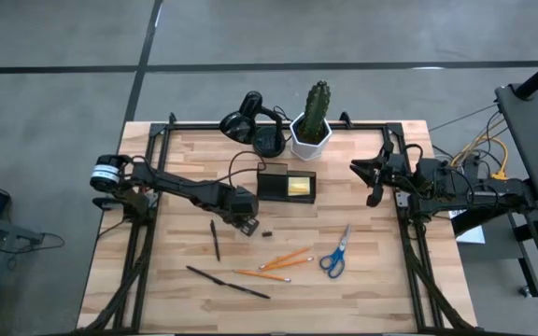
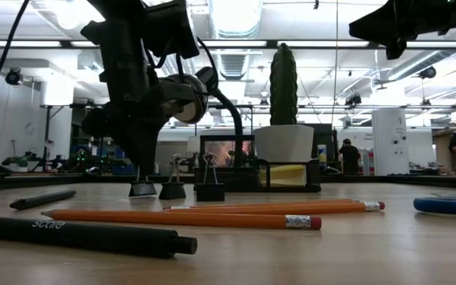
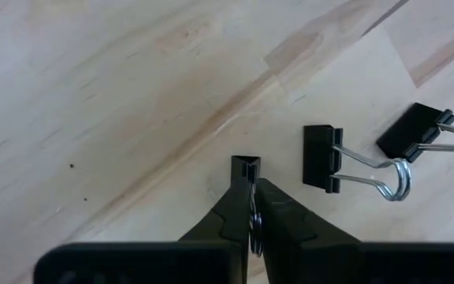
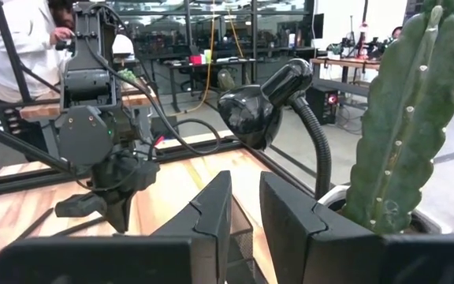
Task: Pick and place office supplies into organizer
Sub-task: Put the left black binder paper clip into the black desk organizer
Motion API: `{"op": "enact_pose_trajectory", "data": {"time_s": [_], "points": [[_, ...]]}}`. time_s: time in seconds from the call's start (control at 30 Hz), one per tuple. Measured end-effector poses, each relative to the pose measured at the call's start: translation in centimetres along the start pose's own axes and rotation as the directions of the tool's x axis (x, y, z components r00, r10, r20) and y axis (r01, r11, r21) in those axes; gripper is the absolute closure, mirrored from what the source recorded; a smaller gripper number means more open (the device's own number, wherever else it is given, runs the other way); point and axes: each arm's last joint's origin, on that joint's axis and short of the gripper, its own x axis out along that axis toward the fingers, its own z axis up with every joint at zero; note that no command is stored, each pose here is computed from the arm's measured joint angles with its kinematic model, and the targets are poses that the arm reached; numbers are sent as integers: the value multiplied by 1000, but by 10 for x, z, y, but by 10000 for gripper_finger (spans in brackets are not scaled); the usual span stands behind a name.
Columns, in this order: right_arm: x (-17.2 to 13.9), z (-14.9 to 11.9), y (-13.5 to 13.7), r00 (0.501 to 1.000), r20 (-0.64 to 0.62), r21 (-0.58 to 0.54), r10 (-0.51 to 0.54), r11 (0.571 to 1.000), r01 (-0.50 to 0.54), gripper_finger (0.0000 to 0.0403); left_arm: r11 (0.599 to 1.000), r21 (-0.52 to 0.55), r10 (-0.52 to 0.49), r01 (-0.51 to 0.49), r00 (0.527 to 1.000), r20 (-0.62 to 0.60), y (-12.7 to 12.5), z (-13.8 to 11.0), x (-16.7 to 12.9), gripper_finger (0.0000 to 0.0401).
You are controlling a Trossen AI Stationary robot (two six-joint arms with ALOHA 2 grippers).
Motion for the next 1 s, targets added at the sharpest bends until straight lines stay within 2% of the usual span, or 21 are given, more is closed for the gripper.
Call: {"op": "enact_pose_trajectory", "data": {"time_s": [0.33,0.53,1.0], "points": [[0,0,0,1000,0,-5,0,1000,0,346,999,37,-30,29,1000,5,3,6,-10,400],[0,0,0,1000,0,-5,-1,1000,1,346,992,109,-62,57,997,47,-1,16,-22,401],[0,0,0,1000,1,3,-1,1000,1,346,969,245,-44,-7,978,202,4,54,-41,401]]}}
